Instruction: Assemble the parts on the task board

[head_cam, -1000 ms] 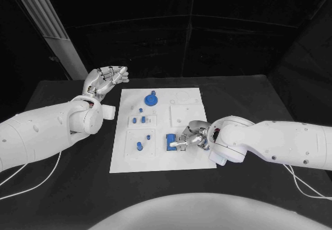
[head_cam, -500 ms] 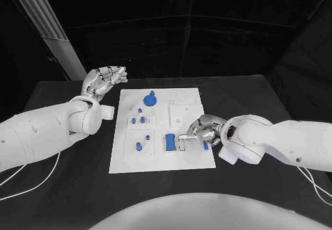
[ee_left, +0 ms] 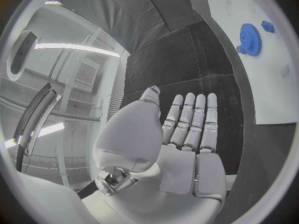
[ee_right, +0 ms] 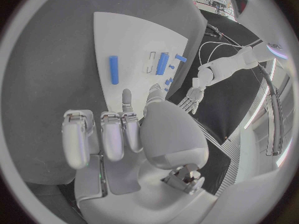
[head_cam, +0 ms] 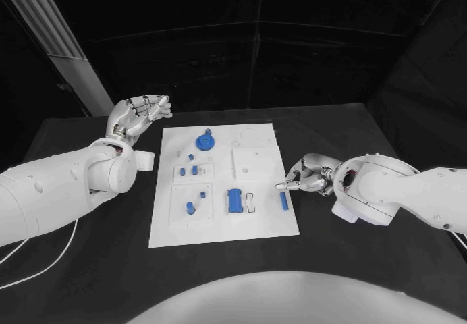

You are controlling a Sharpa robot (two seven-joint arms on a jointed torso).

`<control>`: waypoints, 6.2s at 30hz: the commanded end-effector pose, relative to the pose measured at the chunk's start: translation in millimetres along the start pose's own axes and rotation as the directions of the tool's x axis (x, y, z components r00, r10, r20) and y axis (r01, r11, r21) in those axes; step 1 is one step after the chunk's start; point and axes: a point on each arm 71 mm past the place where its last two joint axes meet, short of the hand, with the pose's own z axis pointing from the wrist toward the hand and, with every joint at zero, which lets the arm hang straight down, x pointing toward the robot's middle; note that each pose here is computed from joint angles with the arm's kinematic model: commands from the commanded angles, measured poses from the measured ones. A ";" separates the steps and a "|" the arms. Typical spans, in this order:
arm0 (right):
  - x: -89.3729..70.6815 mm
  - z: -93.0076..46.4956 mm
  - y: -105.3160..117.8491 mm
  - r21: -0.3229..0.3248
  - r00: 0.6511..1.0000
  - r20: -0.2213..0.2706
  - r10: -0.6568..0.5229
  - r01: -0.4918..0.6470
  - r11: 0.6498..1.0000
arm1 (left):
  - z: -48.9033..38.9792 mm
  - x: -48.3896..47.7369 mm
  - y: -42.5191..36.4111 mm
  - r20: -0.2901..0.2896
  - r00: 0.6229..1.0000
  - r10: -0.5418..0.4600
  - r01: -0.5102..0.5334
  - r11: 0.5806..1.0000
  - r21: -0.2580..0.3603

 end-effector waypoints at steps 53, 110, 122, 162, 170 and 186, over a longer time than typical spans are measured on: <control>24.7 25.4 8.4 0.096 0.931 -0.146 -0.334 0.349 0.932 | -1.9 0.2 -9.3 -0.013 1.000 -0.011 0.013 0.992 0.126; 27.6 15.4 29.4 -0.063 0.965 -0.034 -0.259 0.257 0.964 | -3.0 -2.5 -8.8 -0.012 1.000 -0.012 0.013 0.993 0.121; 25.9 10.6 34.3 -0.120 0.985 -0.001 -0.171 0.170 0.978 | -2.6 -2.1 -8.5 -0.012 1.000 -0.012 0.013 0.993 0.120; 43.9 28.6 40.5 -0.063 0.951 -0.298 0.087 -0.111 0.992 | -1.1 0.3 -7.9 -0.016 1.000 -0.013 0.015 0.993 0.118; 44.7 30.4 38.9 -0.035 0.950 -0.302 0.084 -0.099 0.994 | -1.3 -0.1 -7.9 -0.016 1.000 -0.013 0.015 0.993 0.118; 44.5 32.6 40.2 -0.030 0.954 -0.287 0.082 -0.095 0.995 | -1.4 -0.2 -7.8 -0.016 1.000 -0.013 0.015 0.993 0.117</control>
